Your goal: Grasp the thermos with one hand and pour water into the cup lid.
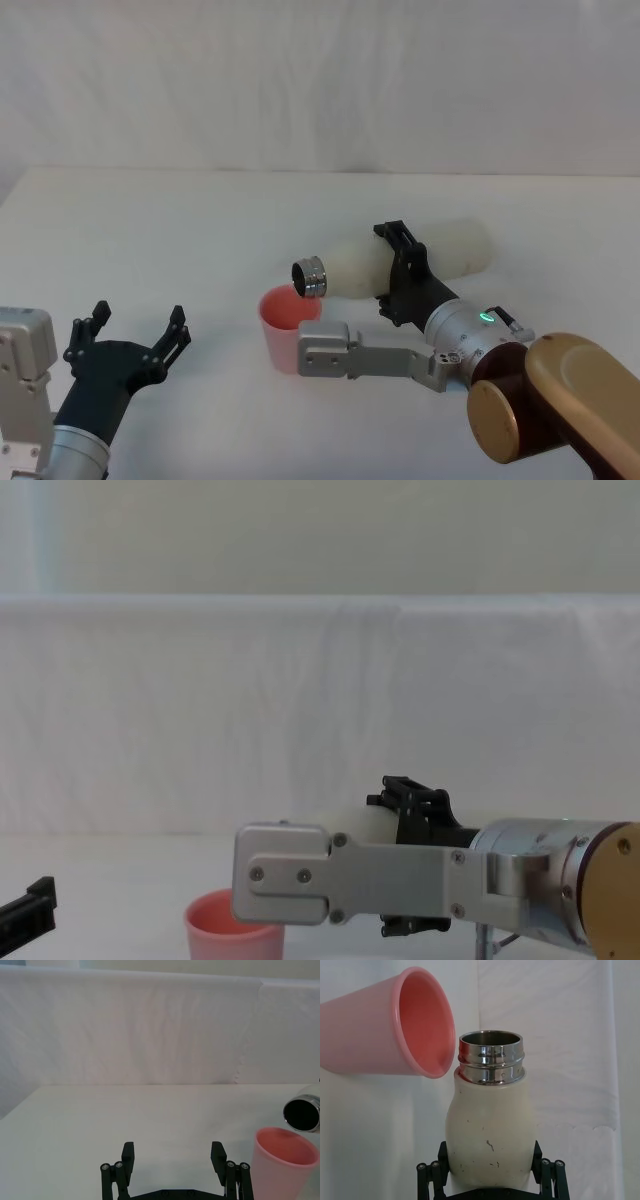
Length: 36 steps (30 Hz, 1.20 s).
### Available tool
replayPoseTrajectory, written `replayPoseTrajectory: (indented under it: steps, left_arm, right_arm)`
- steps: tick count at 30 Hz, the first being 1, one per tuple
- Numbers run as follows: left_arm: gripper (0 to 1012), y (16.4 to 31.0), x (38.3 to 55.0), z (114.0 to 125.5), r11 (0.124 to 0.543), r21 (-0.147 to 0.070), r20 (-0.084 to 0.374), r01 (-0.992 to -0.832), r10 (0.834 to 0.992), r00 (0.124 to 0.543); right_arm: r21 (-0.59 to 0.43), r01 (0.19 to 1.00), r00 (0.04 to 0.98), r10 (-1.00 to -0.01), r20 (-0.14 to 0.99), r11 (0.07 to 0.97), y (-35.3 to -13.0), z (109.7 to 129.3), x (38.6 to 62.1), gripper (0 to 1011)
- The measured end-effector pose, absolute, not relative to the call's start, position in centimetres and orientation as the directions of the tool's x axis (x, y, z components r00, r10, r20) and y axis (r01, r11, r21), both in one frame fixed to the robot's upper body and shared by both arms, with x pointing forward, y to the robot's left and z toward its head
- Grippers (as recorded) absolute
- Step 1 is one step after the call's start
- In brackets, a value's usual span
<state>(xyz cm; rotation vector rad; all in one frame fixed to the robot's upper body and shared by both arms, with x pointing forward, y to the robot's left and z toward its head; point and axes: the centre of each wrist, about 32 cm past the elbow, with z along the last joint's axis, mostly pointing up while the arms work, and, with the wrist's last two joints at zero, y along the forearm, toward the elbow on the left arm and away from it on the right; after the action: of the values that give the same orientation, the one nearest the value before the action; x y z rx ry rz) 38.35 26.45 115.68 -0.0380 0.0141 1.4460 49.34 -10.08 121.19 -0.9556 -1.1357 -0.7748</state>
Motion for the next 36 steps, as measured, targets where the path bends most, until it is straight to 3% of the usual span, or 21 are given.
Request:
replayPoseTrajectory:
  steps: [36]
  left_arm:
    - [1001, 26.45, 38.35, 115.68, 0.124, -0.018, -0.033, -0.992, 0.992, 0.124]
  right_arm:
    - [-0.218, 0.892, 0.23, 0.019, 0.973, 0.397, -9.78, 121.58, 49.57, 957]
